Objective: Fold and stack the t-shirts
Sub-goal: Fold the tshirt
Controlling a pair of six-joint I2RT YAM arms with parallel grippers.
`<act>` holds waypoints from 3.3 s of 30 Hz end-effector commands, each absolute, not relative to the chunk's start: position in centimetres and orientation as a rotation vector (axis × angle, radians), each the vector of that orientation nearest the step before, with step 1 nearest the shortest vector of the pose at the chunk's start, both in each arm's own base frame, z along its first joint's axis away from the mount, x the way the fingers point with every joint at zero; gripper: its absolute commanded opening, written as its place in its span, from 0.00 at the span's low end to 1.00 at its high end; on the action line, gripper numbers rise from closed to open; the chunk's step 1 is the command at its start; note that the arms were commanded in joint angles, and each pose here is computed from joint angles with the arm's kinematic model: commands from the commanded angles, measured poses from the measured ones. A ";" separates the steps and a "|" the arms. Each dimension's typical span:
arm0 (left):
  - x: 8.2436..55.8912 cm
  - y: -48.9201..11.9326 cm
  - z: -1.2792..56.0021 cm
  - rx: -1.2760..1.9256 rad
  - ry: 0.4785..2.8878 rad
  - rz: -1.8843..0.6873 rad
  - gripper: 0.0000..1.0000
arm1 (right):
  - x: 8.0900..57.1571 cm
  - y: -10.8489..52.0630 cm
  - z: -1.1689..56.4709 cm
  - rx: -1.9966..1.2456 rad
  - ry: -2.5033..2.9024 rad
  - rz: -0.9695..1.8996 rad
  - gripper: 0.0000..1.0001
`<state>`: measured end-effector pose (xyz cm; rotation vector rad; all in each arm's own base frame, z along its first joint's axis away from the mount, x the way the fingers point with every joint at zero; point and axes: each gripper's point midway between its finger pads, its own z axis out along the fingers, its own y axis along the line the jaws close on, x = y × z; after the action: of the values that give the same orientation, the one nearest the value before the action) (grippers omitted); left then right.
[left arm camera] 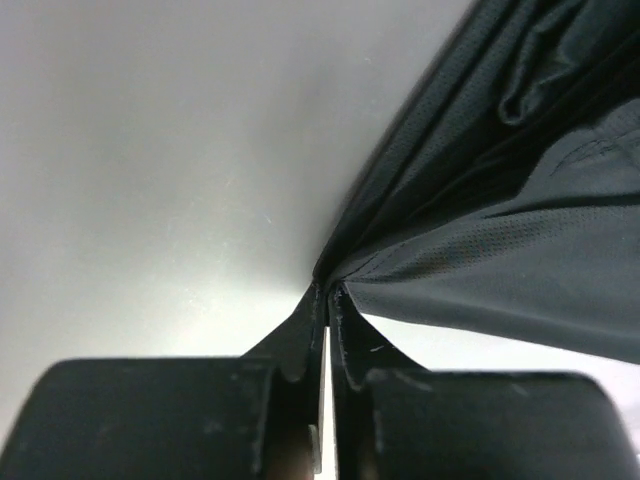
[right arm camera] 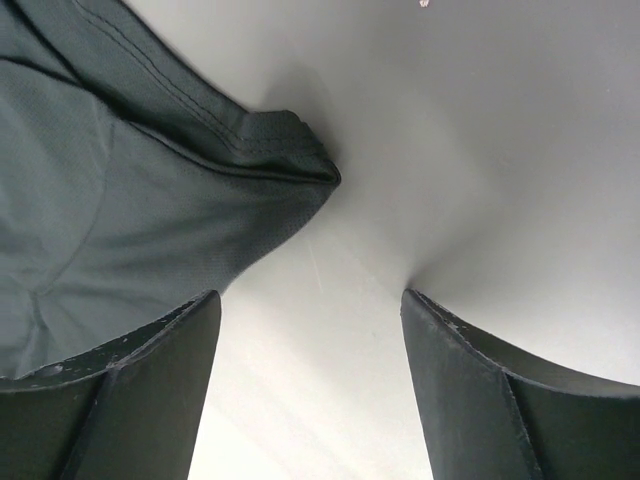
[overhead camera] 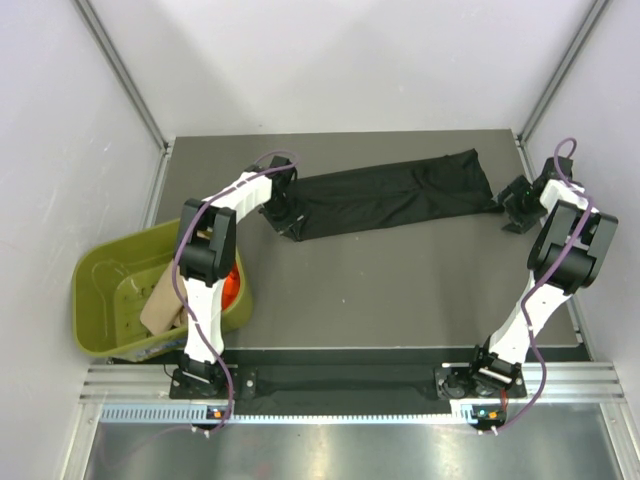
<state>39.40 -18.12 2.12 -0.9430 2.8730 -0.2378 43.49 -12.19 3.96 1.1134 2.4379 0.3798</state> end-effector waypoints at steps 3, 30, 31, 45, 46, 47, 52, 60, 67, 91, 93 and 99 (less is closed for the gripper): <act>38.2 -17.7 1.3 -0.863 2.906 -0.210 0.00 | 44.9 -13.3 4.3 1.165 2.349 0.392 0.71; 21.0 -28.8 2.0 -0.075 3.086 -0.316 0.00 | 62.1 -6.3 7.8 0.870 2.161 0.467 0.02; 20.4 -29.6 2.1 -0.027 3.094 -0.345 0.00 | 62.6 -6.0 8.0 0.867 2.154 0.479 0.02; 22.6 -33.0 12.1 0.341 2.816 -0.569 0.56 | 61.1 -4.6 11.8 0.728 2.256 0.424 0.59; 24.3 -32.2 13.2 0.300 2.796 -0.581 0.56 | 60.3 -4.7 14.4 0.710 2.235 0.407 0.63; 25.0 -31.7 14.0 0.280 2.779 -0.606 0.56 | 59.0 -4.6 14.8 0.708 2.263 0.390 0.65; 31.5 -27.1 15.2 0.091 2.725 -0.658 0.52 | 51.9 -2.7 15.9 0.666 2.371 0.275 0.76; 35.5 -24.1 10.8 0.089 2.868 -0.526 0.53 | 41.9 4.5 14.5 0.563 2.488 0.488 0.85; 34.6 -21.5 7.6 0.076 2.931 -0.346 0.54 | 42.3 5.2 11.6 0.582 2.474 0.522 0.83; 31.3 -18.4 2.1 0.106 3.014 -0.270 0.39 | 56.2 -0.5 3.6 0.694 2.383 0.516 0.54; 30.7 -18.6 1.6 0.104 3.034 -0.298 0.28 | 57.4 -0.6 3.8 0.712 2.357 0.526 0.49; 29.0 -19.0 0.7 0.066 3.077 -0.364 0.00 | 60.6 -0.2 3.2 0.709 2.328 0.547 0.33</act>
<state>30.27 -18.88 1.73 0.0788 3.0477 -0.3248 58.96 0.18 3.98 0.6963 2.3484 0.5654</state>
